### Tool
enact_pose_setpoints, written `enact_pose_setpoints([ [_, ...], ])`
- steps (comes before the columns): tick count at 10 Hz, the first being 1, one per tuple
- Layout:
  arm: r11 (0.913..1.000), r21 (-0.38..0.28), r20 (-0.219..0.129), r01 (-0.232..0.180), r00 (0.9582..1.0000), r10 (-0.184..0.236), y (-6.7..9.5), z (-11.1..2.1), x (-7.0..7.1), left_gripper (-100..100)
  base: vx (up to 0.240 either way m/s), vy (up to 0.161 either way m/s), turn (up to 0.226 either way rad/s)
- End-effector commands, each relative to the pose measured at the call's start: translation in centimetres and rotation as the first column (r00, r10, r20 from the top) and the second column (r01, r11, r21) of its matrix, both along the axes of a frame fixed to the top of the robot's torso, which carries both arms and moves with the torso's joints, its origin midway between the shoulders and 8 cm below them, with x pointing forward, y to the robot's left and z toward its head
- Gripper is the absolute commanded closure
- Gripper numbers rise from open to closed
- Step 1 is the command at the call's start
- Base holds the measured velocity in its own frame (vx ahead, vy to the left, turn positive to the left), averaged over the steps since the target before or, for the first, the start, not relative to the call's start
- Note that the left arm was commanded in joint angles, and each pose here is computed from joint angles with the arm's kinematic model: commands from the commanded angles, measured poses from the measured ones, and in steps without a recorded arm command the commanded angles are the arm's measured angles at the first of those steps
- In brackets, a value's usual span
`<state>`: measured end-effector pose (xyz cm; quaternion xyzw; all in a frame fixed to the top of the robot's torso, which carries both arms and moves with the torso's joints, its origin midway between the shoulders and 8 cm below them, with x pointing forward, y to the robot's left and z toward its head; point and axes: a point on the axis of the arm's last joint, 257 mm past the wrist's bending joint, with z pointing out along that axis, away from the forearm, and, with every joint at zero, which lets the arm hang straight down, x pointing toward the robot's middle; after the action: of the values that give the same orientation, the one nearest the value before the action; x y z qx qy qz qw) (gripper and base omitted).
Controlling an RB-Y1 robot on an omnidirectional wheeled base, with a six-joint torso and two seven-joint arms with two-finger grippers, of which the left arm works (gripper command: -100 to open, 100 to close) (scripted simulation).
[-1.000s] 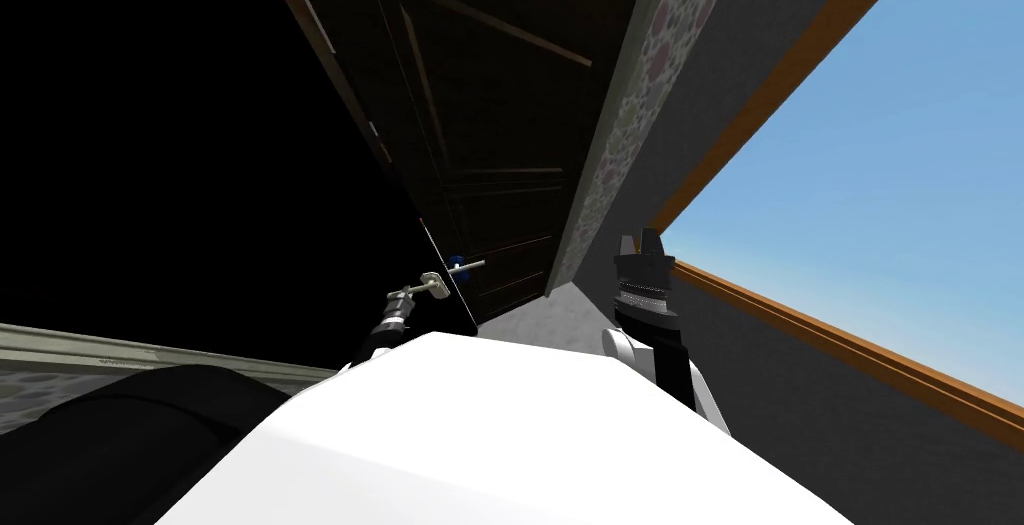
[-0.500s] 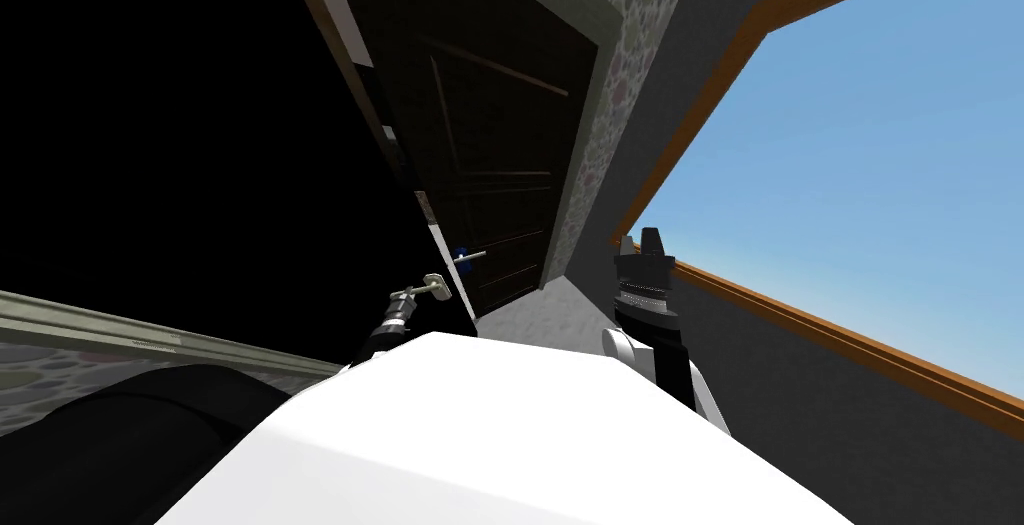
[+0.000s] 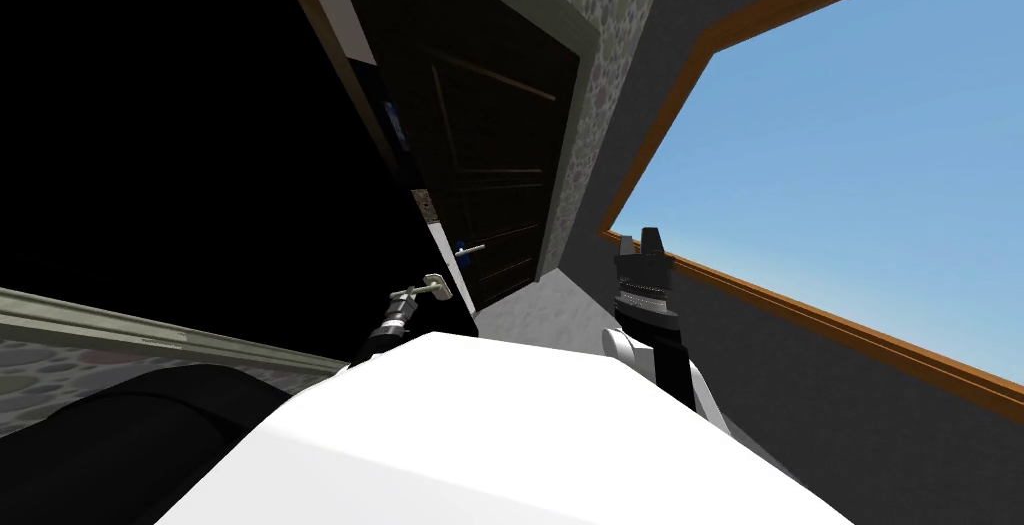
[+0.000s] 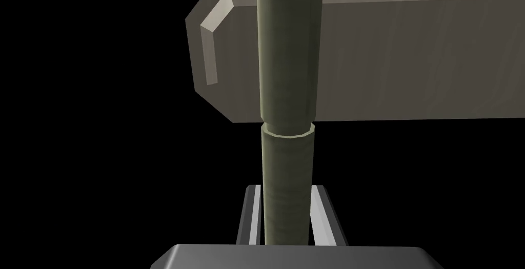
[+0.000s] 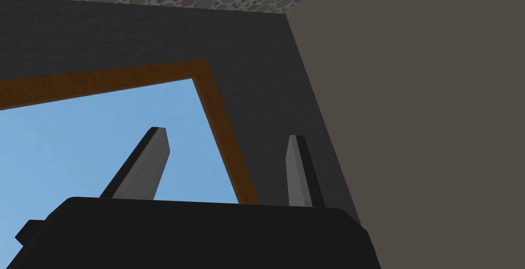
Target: Pull the door open
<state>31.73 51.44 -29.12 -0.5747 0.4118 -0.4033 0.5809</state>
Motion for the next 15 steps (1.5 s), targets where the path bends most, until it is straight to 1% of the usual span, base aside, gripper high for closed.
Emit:
enact_pose_setpoints([
  [1,0.9996,-0.007,0.0,0.026,0.9997,-0.026,-1.0,-0.2,-0.1,100,-0.225,0.0,-0.134],
  [2,0.999,-0.008,0.002,0.045,0.999,-0.045,-1.4,-0.2,-0.3,100,-0.23,0.009,-0.159],
  [4,0.9975,-0.009,0.003,0.069,0.9976,-0.069,-2.1,-0.2,-0.6,100,-0.243,0.045,-0.147],
  [6,0.9951,-0.013,0.004,0.098,0.9952,-0.098,-2.8,-0.1,-0.9,100,-0.251,0.027,-0.121],
  [7,0.9968,-0.006,0.0,0.08,0.9968,-0.08,-2.1,0.0,-1.0,100,-0.112,0.019,-0.009],
  [8,0.9952,-0.009,-0.003,0.098,0.9952,-0.098,-2.4,-0.3,-1.5,100,-0.174,-0.003,-0.156],
  [11,0.9915,-0.01,0.001,0.13,0.9916,-0.13,-2.9,-0.2,-2.1,100,-0.266,0.03,-0.182],
  [15,0.9846,-0.014,0.005,0.174,0.9847,-0.174,-3.6,-0.1,-3.1,100,-0.244,0.035,-0.167],
])
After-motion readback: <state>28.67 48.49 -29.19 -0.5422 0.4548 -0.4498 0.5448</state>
